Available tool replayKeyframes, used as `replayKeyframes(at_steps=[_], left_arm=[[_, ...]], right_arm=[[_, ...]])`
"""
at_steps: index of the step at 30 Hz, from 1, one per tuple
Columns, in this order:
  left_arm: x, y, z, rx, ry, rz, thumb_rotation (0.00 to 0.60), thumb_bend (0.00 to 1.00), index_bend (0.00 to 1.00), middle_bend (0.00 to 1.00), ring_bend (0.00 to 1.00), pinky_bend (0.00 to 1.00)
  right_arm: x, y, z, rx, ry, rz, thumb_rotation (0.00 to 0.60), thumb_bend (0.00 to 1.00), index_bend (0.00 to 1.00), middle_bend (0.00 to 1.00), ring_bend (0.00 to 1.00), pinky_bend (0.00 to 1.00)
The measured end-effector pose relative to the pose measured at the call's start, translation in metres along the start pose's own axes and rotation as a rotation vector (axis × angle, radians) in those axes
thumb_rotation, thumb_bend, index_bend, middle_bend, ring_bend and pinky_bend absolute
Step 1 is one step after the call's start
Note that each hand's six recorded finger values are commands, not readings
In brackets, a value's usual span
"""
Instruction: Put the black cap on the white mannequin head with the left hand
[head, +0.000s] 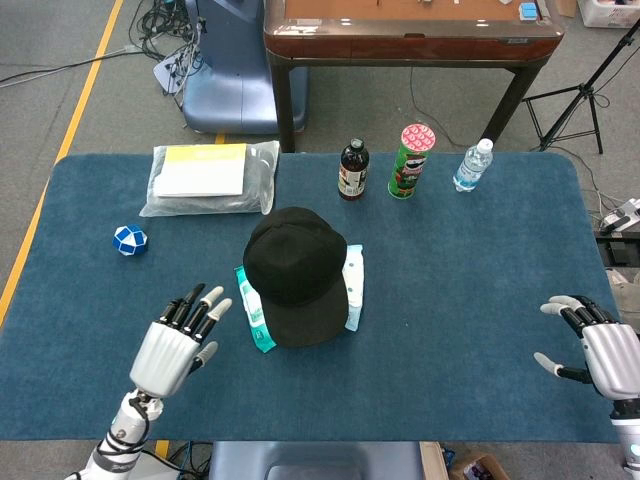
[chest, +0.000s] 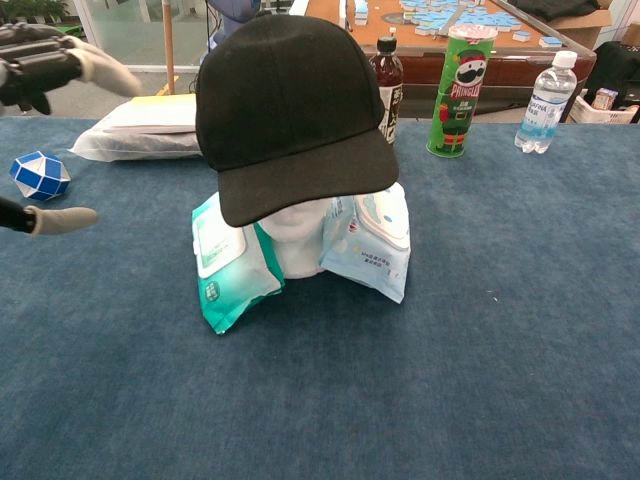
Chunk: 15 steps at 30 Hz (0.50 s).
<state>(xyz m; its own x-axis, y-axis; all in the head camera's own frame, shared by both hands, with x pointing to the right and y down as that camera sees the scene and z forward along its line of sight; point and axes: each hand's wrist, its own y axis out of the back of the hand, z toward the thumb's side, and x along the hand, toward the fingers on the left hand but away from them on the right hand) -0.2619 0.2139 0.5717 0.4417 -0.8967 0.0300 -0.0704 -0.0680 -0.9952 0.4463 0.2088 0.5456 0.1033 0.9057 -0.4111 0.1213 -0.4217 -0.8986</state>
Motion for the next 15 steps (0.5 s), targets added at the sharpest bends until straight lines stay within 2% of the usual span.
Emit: replayKeyframes(at_steps=[9,11,15], left_arm=[[-0.04,0.017,-0.053,-0.041,0.141,-0.043,0.6,0.04,0.33,0.25,0.17,0.36],[-0.047,0.018,-0.061,-0.052,0.152,-0.068,0.6,0.04,0.33,0.25,0.17,0.36],[-0.066,0.019,-0.076,-0.07,0.137,-0.168,0.6,0.04,0.33,0.25,0.17,0.36]], right_arm=[[-0.001,-0.007,0.005,0.033,0.0,0.009,0.6,0.12,0.32,0.28,0.2,0.38],[-0.001,-0.009,0.006,0.041,-0.001,0.01,0.6,0.12,0.32,0.28,0.2,0.38],[-0.002,-0.011,0.007,0.052,-0.011,0.01,0.6,0.12,0.32,0.28,0.2,0.38]])
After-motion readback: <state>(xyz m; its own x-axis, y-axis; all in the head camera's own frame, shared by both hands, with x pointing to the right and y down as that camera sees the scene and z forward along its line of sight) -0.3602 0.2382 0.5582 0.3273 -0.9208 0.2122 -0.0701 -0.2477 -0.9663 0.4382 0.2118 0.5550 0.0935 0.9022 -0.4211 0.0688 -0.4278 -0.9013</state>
